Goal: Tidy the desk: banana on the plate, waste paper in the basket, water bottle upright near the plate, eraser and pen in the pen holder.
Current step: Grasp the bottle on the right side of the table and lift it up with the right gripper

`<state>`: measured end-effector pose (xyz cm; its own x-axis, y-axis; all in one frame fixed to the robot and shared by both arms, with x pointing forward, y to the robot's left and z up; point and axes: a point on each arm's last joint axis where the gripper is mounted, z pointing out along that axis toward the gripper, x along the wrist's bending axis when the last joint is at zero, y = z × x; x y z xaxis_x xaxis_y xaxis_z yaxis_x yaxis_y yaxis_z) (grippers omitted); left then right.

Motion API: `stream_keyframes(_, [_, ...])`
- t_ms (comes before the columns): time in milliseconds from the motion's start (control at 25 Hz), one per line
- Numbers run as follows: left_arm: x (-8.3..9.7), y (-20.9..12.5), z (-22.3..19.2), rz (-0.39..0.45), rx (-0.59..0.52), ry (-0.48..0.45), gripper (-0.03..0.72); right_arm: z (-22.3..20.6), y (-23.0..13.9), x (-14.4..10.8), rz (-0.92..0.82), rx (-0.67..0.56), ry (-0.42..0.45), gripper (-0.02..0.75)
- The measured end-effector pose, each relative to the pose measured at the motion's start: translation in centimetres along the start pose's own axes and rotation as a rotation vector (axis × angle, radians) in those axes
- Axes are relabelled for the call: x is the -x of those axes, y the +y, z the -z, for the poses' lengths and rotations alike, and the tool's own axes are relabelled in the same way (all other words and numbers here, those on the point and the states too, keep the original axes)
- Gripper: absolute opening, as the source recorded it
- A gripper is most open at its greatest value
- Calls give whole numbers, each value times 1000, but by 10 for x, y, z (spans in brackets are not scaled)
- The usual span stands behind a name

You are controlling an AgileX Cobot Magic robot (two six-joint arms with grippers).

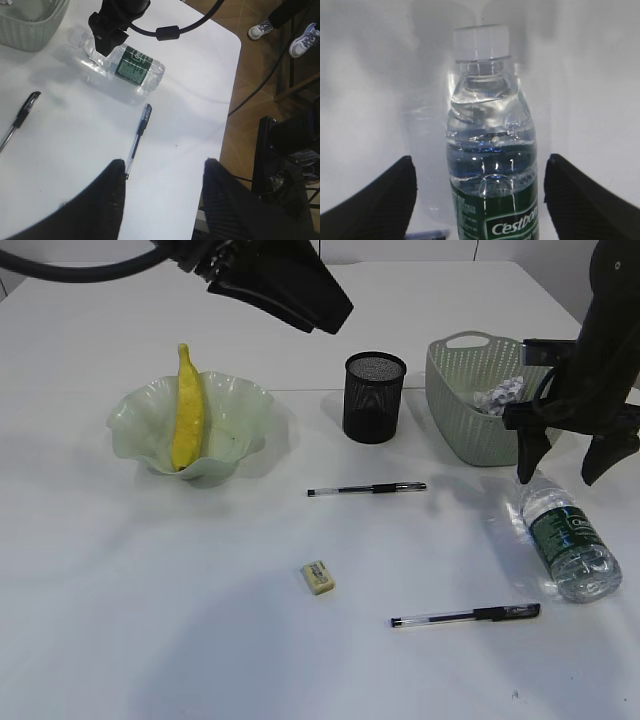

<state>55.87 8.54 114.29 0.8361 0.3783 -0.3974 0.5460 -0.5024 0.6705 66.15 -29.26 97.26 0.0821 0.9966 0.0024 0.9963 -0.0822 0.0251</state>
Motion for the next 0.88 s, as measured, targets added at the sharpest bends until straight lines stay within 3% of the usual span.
stream_keyframes(440, [0,0,0,0,0,0,357,-1,0,-2,-54,-5,22,589])
stream_keyframes(880, [0,0,0,0,0,0,357,-25,3,1,-15,-54,-21,589])
